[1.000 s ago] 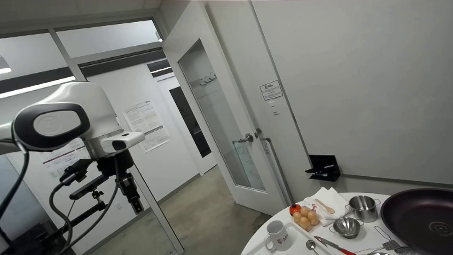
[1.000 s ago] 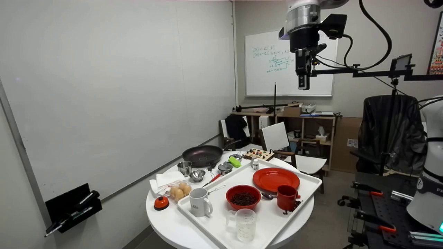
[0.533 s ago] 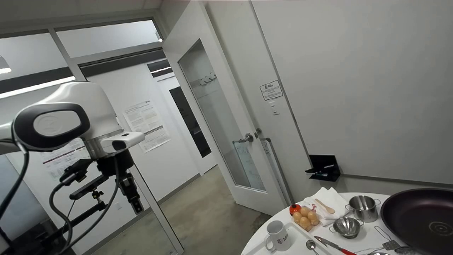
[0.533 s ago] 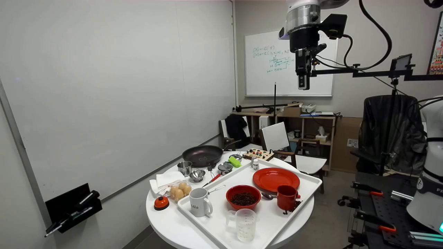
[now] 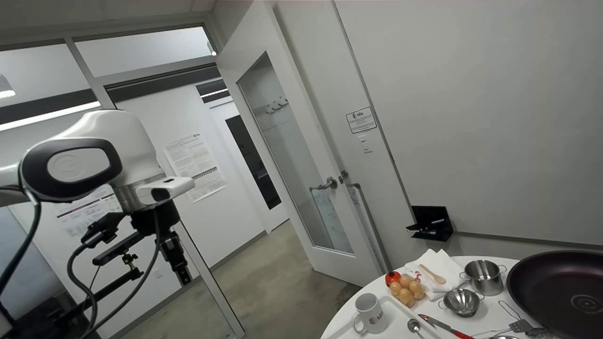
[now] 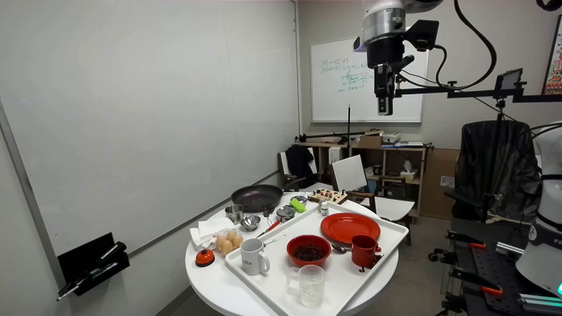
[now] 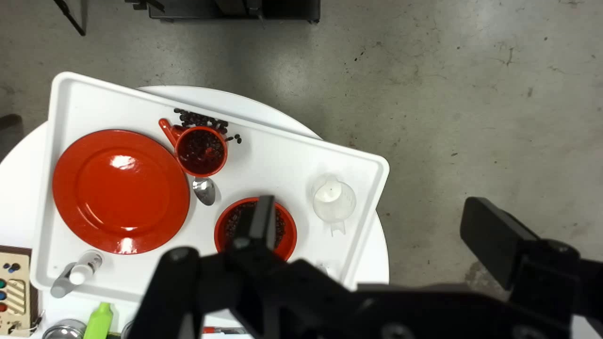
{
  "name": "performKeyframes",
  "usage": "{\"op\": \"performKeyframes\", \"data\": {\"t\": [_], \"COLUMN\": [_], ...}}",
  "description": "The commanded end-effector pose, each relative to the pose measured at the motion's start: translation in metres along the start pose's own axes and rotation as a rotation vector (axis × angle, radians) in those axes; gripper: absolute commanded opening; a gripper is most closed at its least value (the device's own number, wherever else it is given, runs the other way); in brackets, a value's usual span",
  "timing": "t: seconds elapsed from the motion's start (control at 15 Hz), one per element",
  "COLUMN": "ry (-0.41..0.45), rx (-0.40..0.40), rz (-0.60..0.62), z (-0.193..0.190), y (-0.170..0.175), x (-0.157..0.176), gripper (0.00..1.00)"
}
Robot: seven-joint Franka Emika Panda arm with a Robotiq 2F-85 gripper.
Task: Pour the contents in the red mug into the red bowl
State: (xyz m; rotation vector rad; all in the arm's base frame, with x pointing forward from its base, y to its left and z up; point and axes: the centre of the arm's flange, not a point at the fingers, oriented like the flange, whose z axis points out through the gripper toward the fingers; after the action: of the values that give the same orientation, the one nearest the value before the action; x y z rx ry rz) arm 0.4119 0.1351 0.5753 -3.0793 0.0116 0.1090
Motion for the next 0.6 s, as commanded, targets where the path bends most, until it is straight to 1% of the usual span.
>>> {"op": "performKeyframes", "data": {"t": [0.0,0.13,0.27,0.33,0.4,0.53], "ry": [-0.011,0.002,0.002,-0.019,-0.019,-0.054], "rx": [-0.015,-0.02,-0.011,0.003,0.012,-0.003], "rz": [0.046,0.078,0.081,0.006,-0.047,-0.141], "z": [0.026,0.038,0.046,0.052,0.058,0.077], "y": [0.009,0.013,0.016,0.019,0.022,0.035], "x": [0.013,0.019,0.025,0.026,0.027,0.022], "gripper": [1.0,1.0,1.0,1.0,1.0,1.0]}}
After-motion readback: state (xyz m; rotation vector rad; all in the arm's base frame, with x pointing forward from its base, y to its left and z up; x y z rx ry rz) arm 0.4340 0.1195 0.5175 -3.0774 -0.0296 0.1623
